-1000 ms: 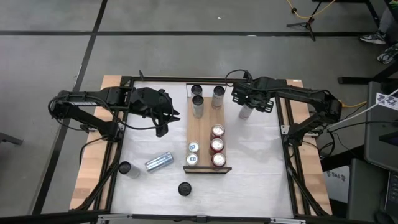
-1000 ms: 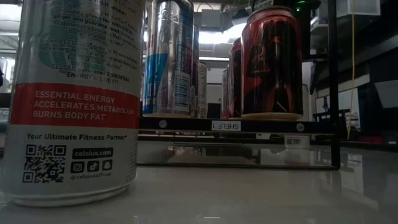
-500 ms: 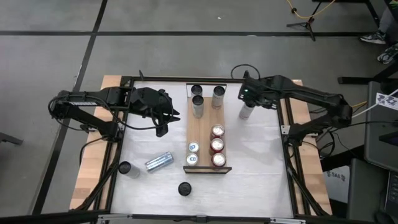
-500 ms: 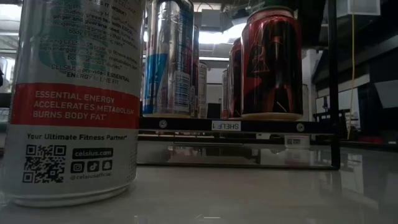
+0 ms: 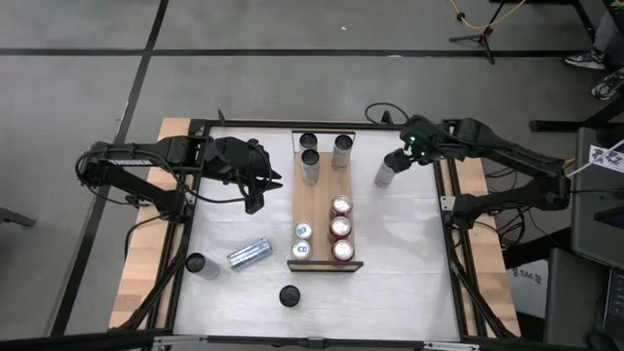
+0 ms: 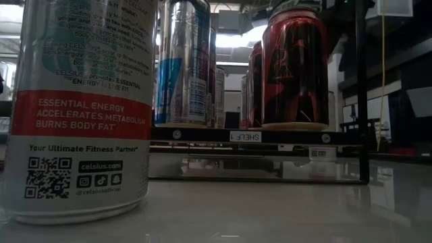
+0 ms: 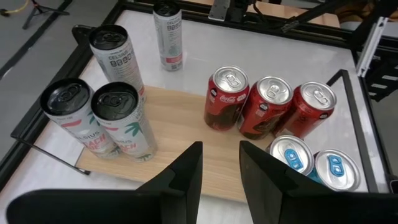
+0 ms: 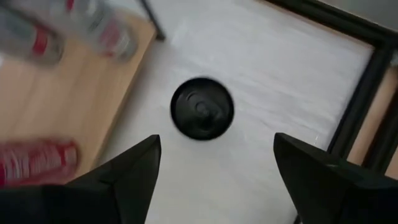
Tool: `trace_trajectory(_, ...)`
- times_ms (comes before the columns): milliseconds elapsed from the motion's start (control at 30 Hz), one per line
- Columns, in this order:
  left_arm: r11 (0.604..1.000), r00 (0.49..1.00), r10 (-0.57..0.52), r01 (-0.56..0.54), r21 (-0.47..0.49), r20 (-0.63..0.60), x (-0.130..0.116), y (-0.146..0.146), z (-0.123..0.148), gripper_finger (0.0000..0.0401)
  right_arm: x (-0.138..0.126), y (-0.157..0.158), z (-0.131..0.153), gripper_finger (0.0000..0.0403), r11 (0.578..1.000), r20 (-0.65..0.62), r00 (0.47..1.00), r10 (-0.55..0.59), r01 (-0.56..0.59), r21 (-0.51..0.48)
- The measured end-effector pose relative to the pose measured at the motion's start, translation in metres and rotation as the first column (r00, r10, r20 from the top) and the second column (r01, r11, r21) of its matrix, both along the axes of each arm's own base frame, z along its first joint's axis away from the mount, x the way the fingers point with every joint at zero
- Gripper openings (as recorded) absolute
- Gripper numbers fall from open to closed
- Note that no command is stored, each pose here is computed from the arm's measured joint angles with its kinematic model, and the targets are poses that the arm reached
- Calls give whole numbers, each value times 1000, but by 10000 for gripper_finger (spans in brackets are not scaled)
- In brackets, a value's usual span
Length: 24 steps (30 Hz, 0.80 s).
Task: Place canned beverage on shelf
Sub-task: Put the white pink soda can on the shelf aligned with the other white pink soda can
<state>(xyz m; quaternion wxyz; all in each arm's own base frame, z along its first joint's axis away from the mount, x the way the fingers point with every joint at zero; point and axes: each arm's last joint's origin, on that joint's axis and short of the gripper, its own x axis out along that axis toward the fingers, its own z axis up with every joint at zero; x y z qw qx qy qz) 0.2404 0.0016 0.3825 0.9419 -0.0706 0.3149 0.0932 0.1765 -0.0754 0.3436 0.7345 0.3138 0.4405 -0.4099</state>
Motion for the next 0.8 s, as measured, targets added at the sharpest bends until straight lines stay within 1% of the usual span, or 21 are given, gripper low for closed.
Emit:
trace_trajectory(133, 1000, 1000, 6, -6, 3, 0, 0, 0, 0, 96, 0, 1, 0, 303, 990, -36, 990, 140, -140, -12)
trace_trajectory(200, 1000, 1000, 6, -6, 2, 0, 0, 0, 0, 96, 0, 1, 0, 303, 981, -55, 980, 192, -193, -24)
trace_trajectory(267, 1000, 1000, 8, -8, 0, 1, 0, 0, 0, 96, 1, 1, 0, 303, 975, -63, 974, 216, -219, -31)
trace_trajectory(400, 1000, 1000, 9, -9, -2, 1, 0, 0, 0, 96, 1, 1, 0, 303, 975, -64, 974, 219, -221, -32)
trace_trajectory(467, 1000, 1000, 10, -10, -2, 1, 0, 0, 0, 96, 1, 1, 0, 303, 970, -72, 969, 237, -240, -37)
trace_trajectory(700, 1000, 1000, 10, -10, -3, 1, 0, 0, 0, 96, 1, 1, 0, 304, 930, -124, 927, 353, -363, -64)
trace_trajectory(800, 1000, 1000, 10, -10, -3, 1, 0, 0, 0, 96, 1, 1, 0, 318, 901, -152, 898, 413, -427, -74)
